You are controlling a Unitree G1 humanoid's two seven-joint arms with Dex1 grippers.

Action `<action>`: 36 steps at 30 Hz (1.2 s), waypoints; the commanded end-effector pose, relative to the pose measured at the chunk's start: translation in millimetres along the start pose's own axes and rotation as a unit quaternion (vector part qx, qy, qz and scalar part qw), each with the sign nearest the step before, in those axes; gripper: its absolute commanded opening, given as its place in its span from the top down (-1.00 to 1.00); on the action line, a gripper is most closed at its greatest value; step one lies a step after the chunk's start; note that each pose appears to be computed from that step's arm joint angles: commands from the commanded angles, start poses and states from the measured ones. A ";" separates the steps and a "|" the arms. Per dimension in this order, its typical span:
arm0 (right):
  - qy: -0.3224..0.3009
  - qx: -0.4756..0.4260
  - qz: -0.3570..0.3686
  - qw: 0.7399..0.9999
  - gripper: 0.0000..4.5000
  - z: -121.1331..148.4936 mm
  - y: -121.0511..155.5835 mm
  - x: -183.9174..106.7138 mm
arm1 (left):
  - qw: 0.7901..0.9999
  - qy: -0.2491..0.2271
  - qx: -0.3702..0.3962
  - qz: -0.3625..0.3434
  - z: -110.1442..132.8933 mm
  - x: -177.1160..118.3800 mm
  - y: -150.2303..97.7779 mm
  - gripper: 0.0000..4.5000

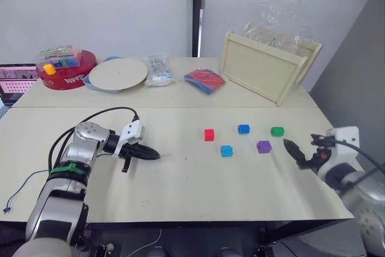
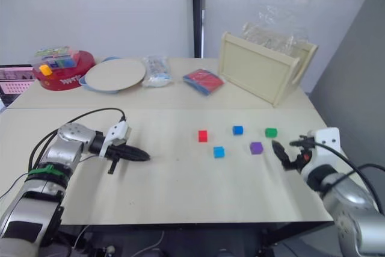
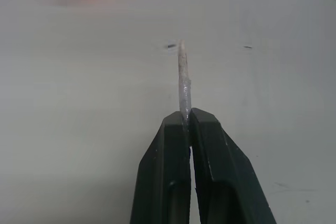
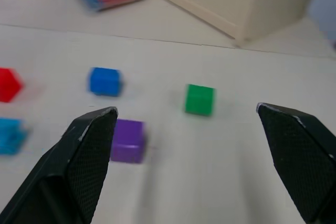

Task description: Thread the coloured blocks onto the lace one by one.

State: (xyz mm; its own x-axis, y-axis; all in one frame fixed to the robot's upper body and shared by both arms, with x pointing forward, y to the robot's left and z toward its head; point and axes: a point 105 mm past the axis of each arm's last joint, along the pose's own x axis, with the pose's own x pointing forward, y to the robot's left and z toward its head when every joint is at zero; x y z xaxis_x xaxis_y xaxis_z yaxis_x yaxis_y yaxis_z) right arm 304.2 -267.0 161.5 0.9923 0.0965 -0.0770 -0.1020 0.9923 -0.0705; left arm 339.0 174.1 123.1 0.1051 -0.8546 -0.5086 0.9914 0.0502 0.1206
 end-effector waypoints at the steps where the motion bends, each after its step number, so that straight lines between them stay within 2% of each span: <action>1: 0.009 0.005 -0.039 0.999 -1.00 -0.9 -8.6 25.0 | 1.000 -0.007 0.018 0.001 16.3 3.9 -9.0 0.99; 6: 0.025 0.020 -0.070 0.997 -1.00 -1.2 -15.2 61.8 | 1.000 0.001 0.003 0.004 20.7 11.1 -26.6 0.99; 11: 0.045 0.016 -0.054 0.997 -1.00 -4.6 -10.3 85.9 | 1.000 0.017 -0.001 0.019 20.4 8.2 -34.5 0.99; 15: 0.053 0.018 -0.051 0.997 -1.00 -8.5 -7.5 100.6 | 0.999 0.022 -0.003 0.031 17.8 5.9 -35.5 0.99; 22: 0.078 0.029 -0.077 0.993 -1.00 -18.2 -19.3 117.3 | 0.999 0.024 -0.004 0.036 15.9 3.8 -40.1 0.99; 26: 0.082 0.034 -0.080 0.993 -0.49 -19.6 -21.5 119.9 | 0.999 0.026 -0.005 0.040 15.4 1.8 -40.5 1.00; 32: 0.078 0.038 -0.074 0.993 0.42 -19.1 -20.3 121.8 | 0.999 0.028 -0.003 0.044 15.4 0.6 -39.9 1.00; 36: 0.043 0.048 -0.068 0.996 0.45 -6.4 -19.2 117.8 | 0.998 0.029 -0.002 0.047 15.5 0.1 -39.1 1.00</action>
State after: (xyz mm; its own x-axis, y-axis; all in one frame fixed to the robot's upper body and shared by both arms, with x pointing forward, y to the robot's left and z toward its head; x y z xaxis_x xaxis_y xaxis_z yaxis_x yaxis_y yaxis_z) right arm 422.4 -273.7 121.5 0.9651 -0.0484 -0.2573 0.0487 0.9988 -0.0049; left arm 299.0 163.0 122.6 0.1882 -0.8095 -0.5561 0.9815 0.1357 0.1347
